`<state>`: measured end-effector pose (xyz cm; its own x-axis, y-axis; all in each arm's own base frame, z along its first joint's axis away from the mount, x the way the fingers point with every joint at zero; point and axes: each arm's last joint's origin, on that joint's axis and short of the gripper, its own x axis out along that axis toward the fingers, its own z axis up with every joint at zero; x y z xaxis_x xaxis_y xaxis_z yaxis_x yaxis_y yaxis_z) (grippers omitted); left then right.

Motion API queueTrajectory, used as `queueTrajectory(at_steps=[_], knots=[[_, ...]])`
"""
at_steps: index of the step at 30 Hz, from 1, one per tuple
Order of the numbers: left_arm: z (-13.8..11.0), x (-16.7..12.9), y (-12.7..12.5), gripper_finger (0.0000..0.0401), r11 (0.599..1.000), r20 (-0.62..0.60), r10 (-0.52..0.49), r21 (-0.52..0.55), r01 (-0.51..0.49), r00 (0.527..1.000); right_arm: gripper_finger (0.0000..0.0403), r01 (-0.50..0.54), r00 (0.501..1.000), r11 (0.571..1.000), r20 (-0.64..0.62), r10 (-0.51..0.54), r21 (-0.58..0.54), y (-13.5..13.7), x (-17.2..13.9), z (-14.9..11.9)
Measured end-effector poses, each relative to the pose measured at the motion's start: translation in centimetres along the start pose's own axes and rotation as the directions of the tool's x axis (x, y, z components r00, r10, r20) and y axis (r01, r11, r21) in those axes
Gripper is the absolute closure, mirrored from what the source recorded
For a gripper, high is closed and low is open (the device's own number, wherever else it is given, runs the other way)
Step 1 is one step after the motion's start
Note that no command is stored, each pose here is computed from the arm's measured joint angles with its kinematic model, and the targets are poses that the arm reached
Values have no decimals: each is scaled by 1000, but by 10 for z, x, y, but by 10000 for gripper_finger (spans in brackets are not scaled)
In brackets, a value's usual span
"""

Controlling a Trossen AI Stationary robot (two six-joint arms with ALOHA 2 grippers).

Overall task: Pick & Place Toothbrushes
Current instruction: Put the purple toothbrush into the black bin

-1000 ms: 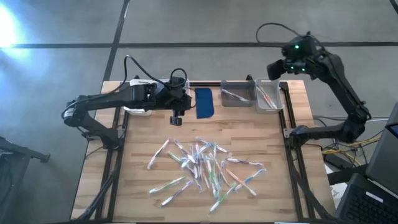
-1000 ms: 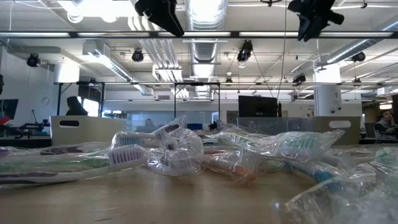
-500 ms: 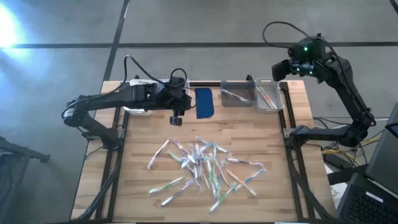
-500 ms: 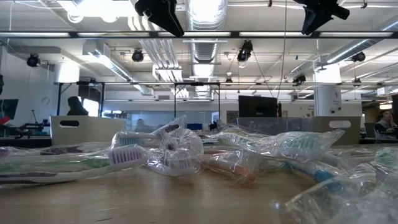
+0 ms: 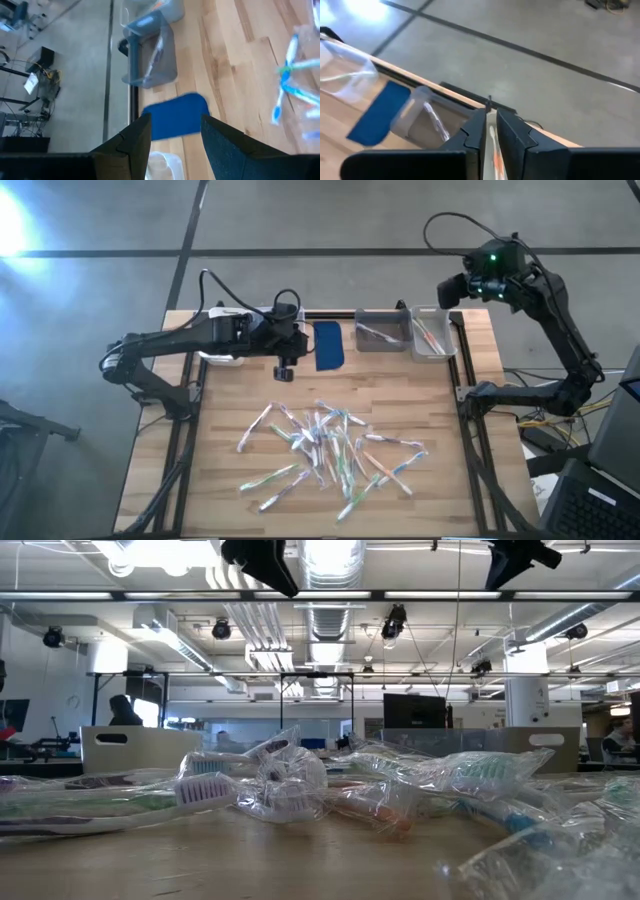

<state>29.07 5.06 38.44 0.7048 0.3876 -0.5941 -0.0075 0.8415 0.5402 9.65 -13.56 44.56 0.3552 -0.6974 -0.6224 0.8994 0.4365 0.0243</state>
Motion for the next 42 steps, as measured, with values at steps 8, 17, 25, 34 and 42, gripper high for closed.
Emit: queueTrajectory(at_steps=[8,17,25,34,42], knots=[[2,-1,-5,227,987,18,-49,-154,51,999,349,-220,970,956,56,235,-193,17,-37,-13],[-5,-10,-6,227,986,-36,-78,-149,72,996,319,-239,957,953,118,264,-186,16,-60,-23],[-4,-17,-4,227,978,-33,-77,-198,68,997,296,-364,915,921,133,382,-138,25,-52,-12],[-9,-33,-1,227,977,-19,-115,-185,110,993,303,-827,477,469,53,877,-311,63,-34,17],[-15,-69,9,227,972,78,-65,-219,81,995,342,-767,609,583,-18,793,-269,82,-18,8]])
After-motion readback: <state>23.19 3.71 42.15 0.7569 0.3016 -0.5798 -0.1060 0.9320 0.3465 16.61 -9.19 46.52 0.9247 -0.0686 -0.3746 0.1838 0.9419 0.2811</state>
